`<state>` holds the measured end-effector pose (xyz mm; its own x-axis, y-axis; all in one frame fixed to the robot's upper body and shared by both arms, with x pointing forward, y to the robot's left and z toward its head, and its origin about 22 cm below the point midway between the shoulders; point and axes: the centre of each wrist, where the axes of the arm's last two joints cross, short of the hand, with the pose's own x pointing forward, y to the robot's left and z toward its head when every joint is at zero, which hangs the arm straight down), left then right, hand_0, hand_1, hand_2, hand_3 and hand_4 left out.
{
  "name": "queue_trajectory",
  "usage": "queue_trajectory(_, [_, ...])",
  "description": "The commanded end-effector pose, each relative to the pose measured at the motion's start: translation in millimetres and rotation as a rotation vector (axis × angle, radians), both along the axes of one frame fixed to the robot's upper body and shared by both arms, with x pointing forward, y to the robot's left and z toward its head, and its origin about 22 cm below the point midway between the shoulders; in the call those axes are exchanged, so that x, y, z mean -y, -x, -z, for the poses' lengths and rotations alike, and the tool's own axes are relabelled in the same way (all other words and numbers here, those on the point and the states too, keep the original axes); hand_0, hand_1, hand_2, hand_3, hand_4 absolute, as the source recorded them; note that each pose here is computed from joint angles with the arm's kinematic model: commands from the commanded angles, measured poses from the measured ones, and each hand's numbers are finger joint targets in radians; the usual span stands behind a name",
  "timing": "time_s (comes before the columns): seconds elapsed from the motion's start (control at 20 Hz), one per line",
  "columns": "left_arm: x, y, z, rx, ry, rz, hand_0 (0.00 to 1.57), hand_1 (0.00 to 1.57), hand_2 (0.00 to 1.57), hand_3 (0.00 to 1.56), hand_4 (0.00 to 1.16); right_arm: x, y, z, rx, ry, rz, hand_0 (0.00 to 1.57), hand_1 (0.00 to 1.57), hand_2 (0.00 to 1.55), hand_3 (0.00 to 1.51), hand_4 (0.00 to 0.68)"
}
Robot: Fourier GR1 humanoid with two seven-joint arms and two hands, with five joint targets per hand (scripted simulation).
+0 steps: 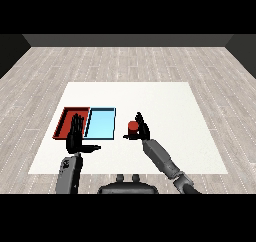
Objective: Pick the red can and put it in the red box
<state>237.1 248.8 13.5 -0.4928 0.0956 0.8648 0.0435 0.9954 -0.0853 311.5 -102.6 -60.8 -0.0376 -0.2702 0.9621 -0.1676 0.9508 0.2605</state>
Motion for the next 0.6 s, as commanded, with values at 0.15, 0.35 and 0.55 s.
queue_trajectory(0.15, [-9,2.7,0.0,-0.001,0.000,-0.010,0.00,0.00,0.00,0.00,0.00,-9,-7.9,-8.3,-0.011,0.015,-0.016,0.00,0.00,0.00,0.00,0.000])
queue_trajectory(0.35, [-23,-6.9,-14.2,0.006,0.009,-0.004,0.00,0.00,0.00,0.00,0.00,-6,-12.4,0.5,-0.030,0.038,-0.011,0.00,0.00,0.00,0.00,0.000])
queue_trajectory(0.55, [-14,-7.5,1.7,0.010,0.025,-0.016,0.00,0.00,0.00,0.00,0.00,-18,-13.6,2.8,-0.035,0.058,-0.012,0.00,0.00,0.00,0.00,0.000])
